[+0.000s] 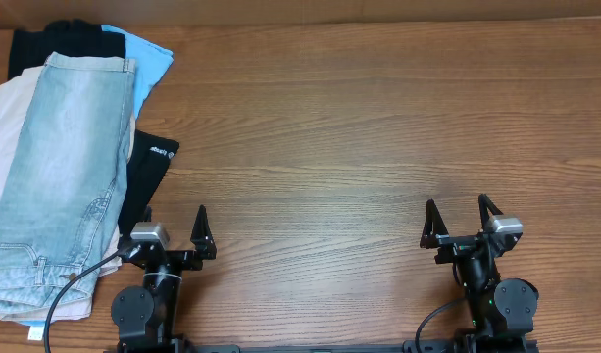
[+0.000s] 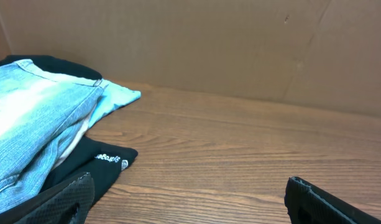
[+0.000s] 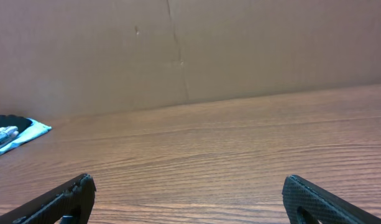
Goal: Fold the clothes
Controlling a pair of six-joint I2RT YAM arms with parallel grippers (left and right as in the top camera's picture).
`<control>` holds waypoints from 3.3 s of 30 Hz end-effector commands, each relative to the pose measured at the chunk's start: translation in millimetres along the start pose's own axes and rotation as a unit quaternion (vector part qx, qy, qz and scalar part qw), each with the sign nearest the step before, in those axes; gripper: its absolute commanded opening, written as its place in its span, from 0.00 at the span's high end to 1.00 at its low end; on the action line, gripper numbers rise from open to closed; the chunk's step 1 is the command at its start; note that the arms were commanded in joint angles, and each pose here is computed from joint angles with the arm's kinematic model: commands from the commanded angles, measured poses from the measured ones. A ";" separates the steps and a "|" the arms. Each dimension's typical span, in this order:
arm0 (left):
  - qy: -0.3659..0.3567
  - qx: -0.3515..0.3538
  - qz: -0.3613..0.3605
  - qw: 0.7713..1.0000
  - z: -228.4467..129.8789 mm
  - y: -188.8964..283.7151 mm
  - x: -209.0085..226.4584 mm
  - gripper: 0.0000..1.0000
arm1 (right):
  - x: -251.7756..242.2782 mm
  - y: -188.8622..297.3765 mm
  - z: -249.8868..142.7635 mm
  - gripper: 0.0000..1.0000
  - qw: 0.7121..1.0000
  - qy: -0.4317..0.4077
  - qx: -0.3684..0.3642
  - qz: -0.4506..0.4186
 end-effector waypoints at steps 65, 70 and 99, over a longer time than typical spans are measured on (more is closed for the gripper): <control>-0.005 -0.026 -0.017 1.000 9.4 0.8 -4.1 0.00 | 23.0 5.7 38.8 0.00 0.993 0.011 -0.099 0.062; -0.012 -0.056 -0.042 0.997 21.5 2.2 -10.5 0.00 | 34.1 9.7 48.7 0.00 0.988 0.019 -0.122 0.096; 0.004 -0.030 -0.042 0.999 49.8 6.9 -8.9 0.00 | 54.4 18.6 63.1 0.00 0.978 0.034 -0.140 0.153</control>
Point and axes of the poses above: each gripper's point midway between its finger pads, its own y axis back along the fingers, its own x axis along the line the jaws close on, z = x × y, the point moved 4 cm from there along y, back along the fingers, and after that the axes turned 14 degrees about -y, right-handed, at the moved point
